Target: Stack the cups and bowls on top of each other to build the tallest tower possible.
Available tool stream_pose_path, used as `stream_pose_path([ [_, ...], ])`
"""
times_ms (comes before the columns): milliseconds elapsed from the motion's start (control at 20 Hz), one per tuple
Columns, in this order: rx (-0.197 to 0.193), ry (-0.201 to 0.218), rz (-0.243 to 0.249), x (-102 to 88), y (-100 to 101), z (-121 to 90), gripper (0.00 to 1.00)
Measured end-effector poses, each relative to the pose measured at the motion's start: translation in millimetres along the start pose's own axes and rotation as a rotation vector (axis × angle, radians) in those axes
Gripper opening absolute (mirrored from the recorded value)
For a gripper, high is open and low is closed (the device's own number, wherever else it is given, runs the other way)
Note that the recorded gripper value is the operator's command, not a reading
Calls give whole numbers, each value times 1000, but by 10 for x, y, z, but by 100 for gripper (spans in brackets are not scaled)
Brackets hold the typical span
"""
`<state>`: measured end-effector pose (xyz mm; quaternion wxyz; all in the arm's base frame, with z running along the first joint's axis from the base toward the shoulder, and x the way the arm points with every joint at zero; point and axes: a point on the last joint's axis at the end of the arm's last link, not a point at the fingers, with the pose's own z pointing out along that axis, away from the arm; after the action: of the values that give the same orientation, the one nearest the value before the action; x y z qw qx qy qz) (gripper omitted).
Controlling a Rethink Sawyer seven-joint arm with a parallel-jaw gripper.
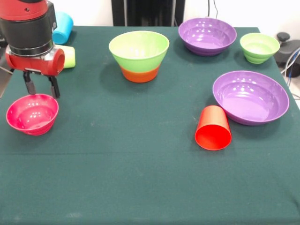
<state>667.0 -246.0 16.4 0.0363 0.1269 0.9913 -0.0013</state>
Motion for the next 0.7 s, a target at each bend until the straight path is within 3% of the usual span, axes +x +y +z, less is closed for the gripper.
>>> stream_pose_path([
  [700,-21,40,-24,171,195,136,100],
])
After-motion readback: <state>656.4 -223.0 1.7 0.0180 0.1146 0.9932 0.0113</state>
